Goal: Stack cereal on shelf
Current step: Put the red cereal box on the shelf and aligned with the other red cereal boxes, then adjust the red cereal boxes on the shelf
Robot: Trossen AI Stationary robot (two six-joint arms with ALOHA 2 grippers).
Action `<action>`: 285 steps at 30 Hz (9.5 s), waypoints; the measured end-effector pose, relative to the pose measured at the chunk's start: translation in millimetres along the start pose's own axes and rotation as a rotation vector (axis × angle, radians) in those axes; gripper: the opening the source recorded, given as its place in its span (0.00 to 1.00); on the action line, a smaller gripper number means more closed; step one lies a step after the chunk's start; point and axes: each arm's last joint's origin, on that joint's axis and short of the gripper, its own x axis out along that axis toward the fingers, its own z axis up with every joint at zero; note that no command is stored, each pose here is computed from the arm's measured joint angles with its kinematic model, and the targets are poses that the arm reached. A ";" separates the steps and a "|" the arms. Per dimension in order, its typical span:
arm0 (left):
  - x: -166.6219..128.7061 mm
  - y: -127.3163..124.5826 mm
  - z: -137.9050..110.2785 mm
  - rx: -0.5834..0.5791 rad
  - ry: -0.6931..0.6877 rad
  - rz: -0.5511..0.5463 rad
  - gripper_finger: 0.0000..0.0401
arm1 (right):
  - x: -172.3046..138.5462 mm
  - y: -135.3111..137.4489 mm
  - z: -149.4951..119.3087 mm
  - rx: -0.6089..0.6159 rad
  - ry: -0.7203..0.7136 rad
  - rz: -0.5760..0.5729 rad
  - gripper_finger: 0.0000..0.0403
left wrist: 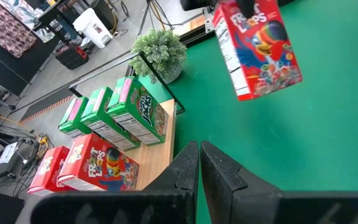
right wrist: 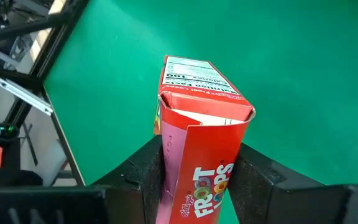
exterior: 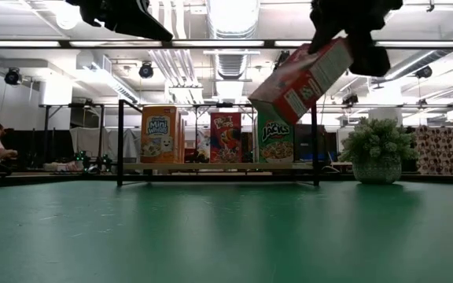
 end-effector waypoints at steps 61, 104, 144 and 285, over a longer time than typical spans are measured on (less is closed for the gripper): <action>-22.0 7.1 -5.9 -0.043 -0.049 0.013 0.00 | 103.8 17.4 206.2 -1.018 0.297 -0.459 0.35; -22.0 7.1 -5.7 -0.043 -0.050 0.014 0.00 | 107.8 17.0 214.3 -1.014 0.228 -0.498 0.50; -22.0 7.1 -5.7 -0.043 -0.050 0.014 0.00 | 112.3 12.5 215.5 -1.003 0.233 -0.503 0.47; -21.7 6.6 -6.7 -0.013 -0.043 0.012 0.00 | 93.2 -85.9 286.2 -0.908 -0.211 -0.441 0.02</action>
